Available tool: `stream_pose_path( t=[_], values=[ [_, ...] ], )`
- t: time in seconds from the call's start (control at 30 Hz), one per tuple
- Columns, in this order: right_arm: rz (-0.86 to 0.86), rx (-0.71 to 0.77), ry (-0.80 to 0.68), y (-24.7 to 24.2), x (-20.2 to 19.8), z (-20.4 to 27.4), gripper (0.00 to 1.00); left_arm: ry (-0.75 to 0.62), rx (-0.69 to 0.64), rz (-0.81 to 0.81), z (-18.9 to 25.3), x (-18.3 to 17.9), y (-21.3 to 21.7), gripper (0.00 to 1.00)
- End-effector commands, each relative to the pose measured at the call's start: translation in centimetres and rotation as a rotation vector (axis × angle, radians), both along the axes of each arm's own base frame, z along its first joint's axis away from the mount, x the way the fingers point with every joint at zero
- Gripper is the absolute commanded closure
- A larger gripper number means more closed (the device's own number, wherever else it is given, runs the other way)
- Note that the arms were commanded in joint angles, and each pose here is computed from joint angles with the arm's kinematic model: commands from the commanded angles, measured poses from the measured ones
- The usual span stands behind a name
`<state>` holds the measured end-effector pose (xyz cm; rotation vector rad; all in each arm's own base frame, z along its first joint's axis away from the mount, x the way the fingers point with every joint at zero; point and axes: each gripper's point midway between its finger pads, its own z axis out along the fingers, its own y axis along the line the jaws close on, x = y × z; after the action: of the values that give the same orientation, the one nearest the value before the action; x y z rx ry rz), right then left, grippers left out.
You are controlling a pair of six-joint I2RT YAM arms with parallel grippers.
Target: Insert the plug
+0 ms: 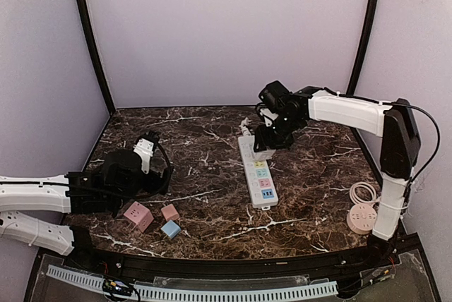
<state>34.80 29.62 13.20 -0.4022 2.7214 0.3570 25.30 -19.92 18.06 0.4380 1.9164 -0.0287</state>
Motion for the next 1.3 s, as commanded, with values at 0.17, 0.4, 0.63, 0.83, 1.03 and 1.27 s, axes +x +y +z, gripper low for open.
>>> stream_pose_path(
  t=[0.17, 0.4, 0.63, 0.83, 1.03, 1.27],
  values=[
    [0.009, 0.000, 0.008, 0.8, 3.5, 0.0, 0.96, 0.040, -0.034, 0.102, -1.1, 0.7, 3.4, 0.01],
    [0.002, -0.052, 0.030, 1.5, 5.4, -1.6, 1.00, 0.055, -0.041, 0.159, -1.9, 1.1, 5.0, 0.01],
    [-0.041, -0.118, -0.004, 1.0, 7.6, -2.2, 1.00, 0.055, -0.043, 0.173, -2.1, 1.1, 5.4, 0.01],
    [-0.058, -0.146, -0.013, 0.4, 8.2, -2.3, 1.00, 0.056, -0.044, 0.173, -2.1, 1.1, 5.4, 0.01],
    [-0.070, -0.145, -0.029, 0.1, 8.9, -2.2, 1.00, 0.056, -0.050, 0.169, -2.1, 1.0, 5.5, 0.01],
    [-0.062, -0.108, -0.007, 1.0, 9.3, -2.8, 1.00, 0.056, -0.051, 0.169, -2.1, 1.0, 5.5, 0.01]
  ],
)
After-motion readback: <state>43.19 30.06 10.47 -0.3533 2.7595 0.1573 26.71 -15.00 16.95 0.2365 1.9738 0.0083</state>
